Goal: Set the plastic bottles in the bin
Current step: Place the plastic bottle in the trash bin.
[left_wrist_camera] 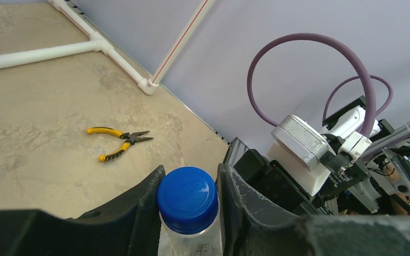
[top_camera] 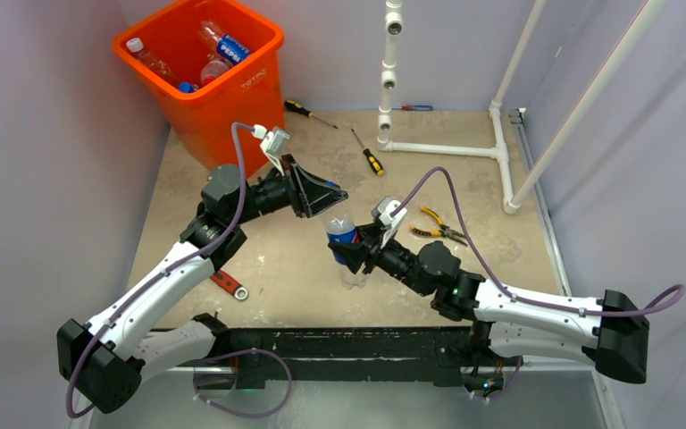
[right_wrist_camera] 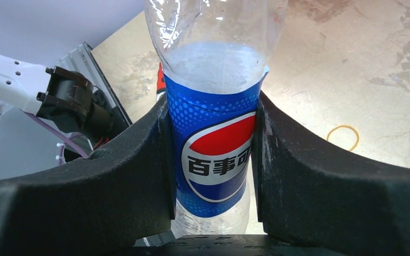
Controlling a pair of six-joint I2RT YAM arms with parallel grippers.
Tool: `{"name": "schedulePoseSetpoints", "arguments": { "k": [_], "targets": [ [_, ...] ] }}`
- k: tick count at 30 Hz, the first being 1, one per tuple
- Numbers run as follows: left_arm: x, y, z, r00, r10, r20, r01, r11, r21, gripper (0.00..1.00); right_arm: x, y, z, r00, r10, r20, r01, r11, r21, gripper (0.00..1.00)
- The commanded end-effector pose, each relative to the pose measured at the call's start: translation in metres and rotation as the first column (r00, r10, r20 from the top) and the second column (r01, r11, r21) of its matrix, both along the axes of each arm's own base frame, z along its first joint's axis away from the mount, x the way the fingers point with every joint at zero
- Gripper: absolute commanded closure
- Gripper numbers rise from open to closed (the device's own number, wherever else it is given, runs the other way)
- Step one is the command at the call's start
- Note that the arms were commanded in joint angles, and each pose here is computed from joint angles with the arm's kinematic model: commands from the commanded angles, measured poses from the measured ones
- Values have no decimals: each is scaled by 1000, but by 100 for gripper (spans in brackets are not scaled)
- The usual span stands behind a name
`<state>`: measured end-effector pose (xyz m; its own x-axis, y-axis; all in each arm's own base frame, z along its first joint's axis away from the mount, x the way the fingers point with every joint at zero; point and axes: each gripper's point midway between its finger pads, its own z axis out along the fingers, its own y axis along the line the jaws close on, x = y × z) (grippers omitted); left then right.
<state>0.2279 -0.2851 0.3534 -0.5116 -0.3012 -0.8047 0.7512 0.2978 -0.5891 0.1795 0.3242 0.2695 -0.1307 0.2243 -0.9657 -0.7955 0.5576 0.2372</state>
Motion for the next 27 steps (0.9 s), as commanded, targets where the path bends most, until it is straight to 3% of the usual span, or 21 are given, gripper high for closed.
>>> {"name": "schedulePoseSetpoints", "arguments": {
  "k": [1,4,5,8,10,15,18,20,24,27],
  "targets": [
    [-3,-1,18,999,-1,53,2,1000,-18,100,2,-8,23,999,-35,35,33,998,57,70],
    [10,13,36,987,121,106,-119,992,-31,100,1,-8,27,1000,-31,-5,31,998,58,16],
    [18,21,46,972,190,138,-188,982,-30,100,1,-10,29,999,-35,-21,36,997,62,3],
    [46,50,89,883,403,243,-408,912,-29,100,-7,-15,44,1000,-8,-22,10,997,80,1],
    [62,74,141,776,535,334,-544,836,-75,100,-11,-20,56,1000,4,-23,-2,995,95,1],
    [91,143,246,367,810,457,-808,521,-276,100,-20,-33,81,999,20,-25,-17,993,113,1],
    [98,177,290,90,865,494,-859,318,-400,100,-21,-47,82,999,-12,-31,15,993,114,1],
    [112,195,303,-61,851,521,-889,191,-415,100,-22,-58,79,998,-33,-45,38,992,120,1],
    [176,240,294,-230,768,597,-938,-12,-346,100,-24,-68,67,996,-46,-76,55,991,123,1],
    [212,276,275,-285,765,577,-933,-82,-351,100,-27,-71,59,994,-40,-103,53,991,123,1]
  ]
}}
